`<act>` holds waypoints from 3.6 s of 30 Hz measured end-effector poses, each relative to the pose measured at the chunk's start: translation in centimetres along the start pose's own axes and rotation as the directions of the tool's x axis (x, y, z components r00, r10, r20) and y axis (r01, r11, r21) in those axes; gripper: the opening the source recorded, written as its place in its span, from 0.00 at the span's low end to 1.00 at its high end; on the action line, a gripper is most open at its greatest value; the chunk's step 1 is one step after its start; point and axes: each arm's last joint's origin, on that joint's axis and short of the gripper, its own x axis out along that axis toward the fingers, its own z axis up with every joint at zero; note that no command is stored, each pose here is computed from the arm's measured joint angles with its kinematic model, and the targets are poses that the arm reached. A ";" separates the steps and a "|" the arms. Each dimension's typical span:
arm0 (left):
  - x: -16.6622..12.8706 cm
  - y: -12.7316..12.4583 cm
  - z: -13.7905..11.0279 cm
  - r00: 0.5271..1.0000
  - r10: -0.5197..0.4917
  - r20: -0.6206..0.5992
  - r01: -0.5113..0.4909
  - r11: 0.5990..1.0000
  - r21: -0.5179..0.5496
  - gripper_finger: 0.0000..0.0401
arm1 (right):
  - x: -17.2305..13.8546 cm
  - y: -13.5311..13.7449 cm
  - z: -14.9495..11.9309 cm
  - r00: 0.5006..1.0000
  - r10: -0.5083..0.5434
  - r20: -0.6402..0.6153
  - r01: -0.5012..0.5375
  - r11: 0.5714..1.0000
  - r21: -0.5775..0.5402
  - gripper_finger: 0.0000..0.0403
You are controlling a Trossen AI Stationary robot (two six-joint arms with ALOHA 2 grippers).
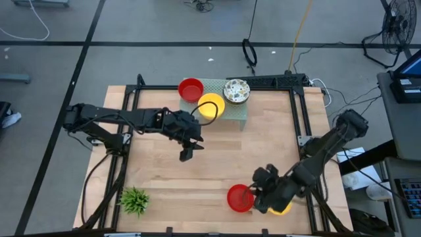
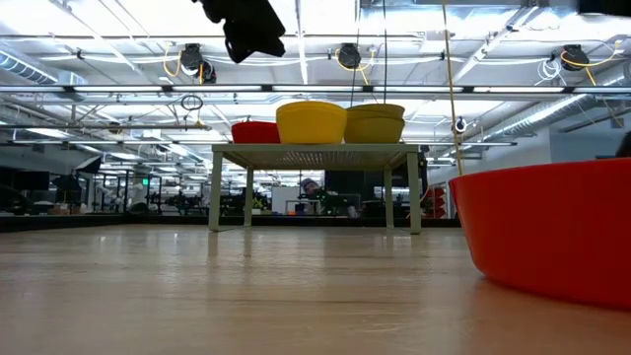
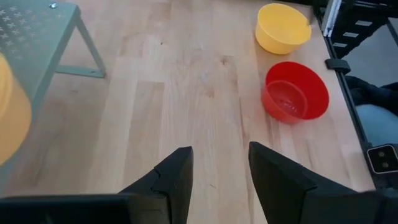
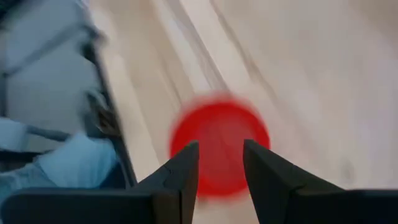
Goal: Pick & Place Mini bowls
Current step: Stack the yellow bowl on the yellow bowl on the shelf
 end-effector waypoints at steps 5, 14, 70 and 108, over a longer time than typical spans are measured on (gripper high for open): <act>0.0 -0.4 0.0 1.000 -0.010 0.004 0.010 1.000 0.009 0.40 | 2.9 0.3 -2.8 0.951 -0.061 -0.303 0.131 0.968 0.214 0.29; 0.1 -1.0 -0.1 1.000 -0.025 0.000 0.025 0.999 0.025 0.40 | 5.8 0.5 -4.8 0.839 -0.091 -0.537 0.300 0.900 0.317 0.29; 0.1 -1.6 -0.3 0.999 -0.047 -0.020 0.047 0.998 -0.039 0.40 | -1.0 -5.5 8.8 0.646 -0.447 0.619 0.650 0.747 -0.139 0.00; -3.0 -9.1 -0.7 0.982 -0.134 0.133 0.129 0.991 0.042 0.40 | 3.6 -15.1 23.5 0.812 -0.125 0.571 0.479 0.701 -0.528 0.00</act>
